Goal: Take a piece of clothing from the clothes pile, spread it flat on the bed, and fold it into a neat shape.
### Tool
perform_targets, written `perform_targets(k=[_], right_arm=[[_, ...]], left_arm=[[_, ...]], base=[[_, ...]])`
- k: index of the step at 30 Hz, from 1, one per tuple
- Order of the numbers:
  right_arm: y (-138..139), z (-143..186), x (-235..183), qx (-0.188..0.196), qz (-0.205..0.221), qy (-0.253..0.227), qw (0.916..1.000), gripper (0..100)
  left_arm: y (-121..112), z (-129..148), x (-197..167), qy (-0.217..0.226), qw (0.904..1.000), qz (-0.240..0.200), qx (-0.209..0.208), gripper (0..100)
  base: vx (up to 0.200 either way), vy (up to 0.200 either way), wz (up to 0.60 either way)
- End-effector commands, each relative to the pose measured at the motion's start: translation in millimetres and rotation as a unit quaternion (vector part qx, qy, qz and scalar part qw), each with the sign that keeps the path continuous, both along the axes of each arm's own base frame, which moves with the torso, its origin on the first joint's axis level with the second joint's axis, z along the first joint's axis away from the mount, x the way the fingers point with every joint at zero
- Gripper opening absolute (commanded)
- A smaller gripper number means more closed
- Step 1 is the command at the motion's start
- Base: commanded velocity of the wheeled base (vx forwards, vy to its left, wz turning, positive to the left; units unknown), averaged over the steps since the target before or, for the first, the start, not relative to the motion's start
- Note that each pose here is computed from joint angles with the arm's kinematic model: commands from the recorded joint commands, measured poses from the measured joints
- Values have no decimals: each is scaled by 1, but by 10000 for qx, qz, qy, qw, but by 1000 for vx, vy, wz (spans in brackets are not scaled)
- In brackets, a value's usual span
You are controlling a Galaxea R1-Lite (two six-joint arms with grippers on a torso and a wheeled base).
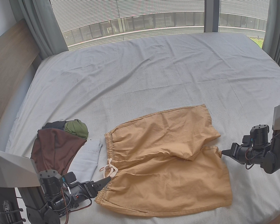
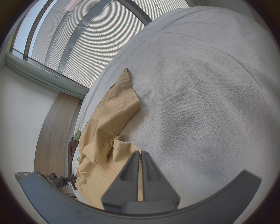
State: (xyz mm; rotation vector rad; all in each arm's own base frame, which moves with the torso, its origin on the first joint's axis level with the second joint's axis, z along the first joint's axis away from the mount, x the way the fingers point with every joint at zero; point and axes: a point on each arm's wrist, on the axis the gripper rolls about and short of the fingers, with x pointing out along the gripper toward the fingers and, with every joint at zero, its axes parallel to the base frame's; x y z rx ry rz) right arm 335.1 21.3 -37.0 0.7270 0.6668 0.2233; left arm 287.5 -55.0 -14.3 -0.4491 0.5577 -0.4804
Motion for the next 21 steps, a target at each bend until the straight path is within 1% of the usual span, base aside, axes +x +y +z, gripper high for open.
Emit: perform_targets(k=[1,7,21], right_arm=[[-3,3,1,2,-45,-55,10000,0],[-14,18,6,5,-206,-293,9994,0],[-20,17,12,-14,-314,-350,9989,0]], left_arm=[[0,-2,0,24,10000,-6,1,100],[0,-2,0,27,10000,-9,8,100],[0,-3,0,38,10000,-18,29,100]], base=[[0,0,0],[0,0,0],[0,0,0]])
